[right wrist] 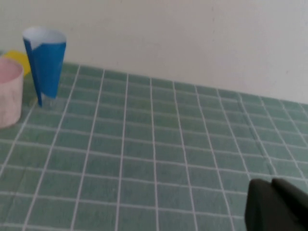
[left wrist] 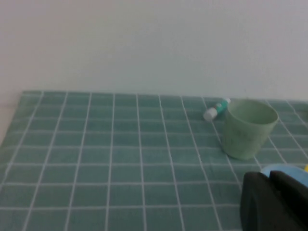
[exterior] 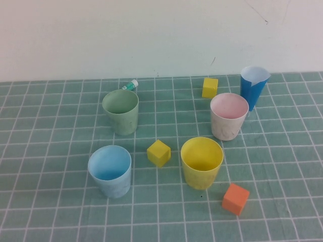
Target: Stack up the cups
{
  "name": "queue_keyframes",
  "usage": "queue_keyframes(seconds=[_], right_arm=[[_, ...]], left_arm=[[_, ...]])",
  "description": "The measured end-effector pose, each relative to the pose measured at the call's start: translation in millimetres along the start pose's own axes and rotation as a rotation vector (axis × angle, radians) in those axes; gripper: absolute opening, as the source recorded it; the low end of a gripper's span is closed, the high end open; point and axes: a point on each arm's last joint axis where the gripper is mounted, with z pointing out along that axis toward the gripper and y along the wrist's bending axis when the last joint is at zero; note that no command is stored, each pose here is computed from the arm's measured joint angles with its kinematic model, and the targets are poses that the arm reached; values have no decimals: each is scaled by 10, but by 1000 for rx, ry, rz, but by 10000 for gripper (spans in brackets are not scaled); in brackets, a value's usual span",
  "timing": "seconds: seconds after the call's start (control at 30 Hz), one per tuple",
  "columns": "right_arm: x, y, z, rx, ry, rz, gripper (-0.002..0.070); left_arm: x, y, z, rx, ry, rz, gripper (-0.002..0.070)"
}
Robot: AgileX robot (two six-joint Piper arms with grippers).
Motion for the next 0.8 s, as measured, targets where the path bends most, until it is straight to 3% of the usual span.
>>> queue_keyframes(seconds=[0.13, 0.3, 0.43, 0.53, 0.7, 0.8], right_arm=[[18, 64, 203, -83, 147, -56, -1], [105, 245, 371, -309, 284, -206, -1], [90, 402, 393, -503, 251, -276, -1], [64, 463, 388, -579, 206, -309, -1], [48, 478, 384, -597, 180, -327, -1], [46, 480, 384, -599, 177, -327, -1]], left_arm=[[-77, -84, 202, 56, 153, -29, -2], [-277, -227, 498, 152, 389, -5, -2], [-540, -328, 860, 220, 549, 30, -2], [-647, -375, 1167, 272, 621, 62, 10], [-599, -444, 1700, 351, 713, 178, 147], [-485, -520, 1971, 382, 717, 294, 312]])
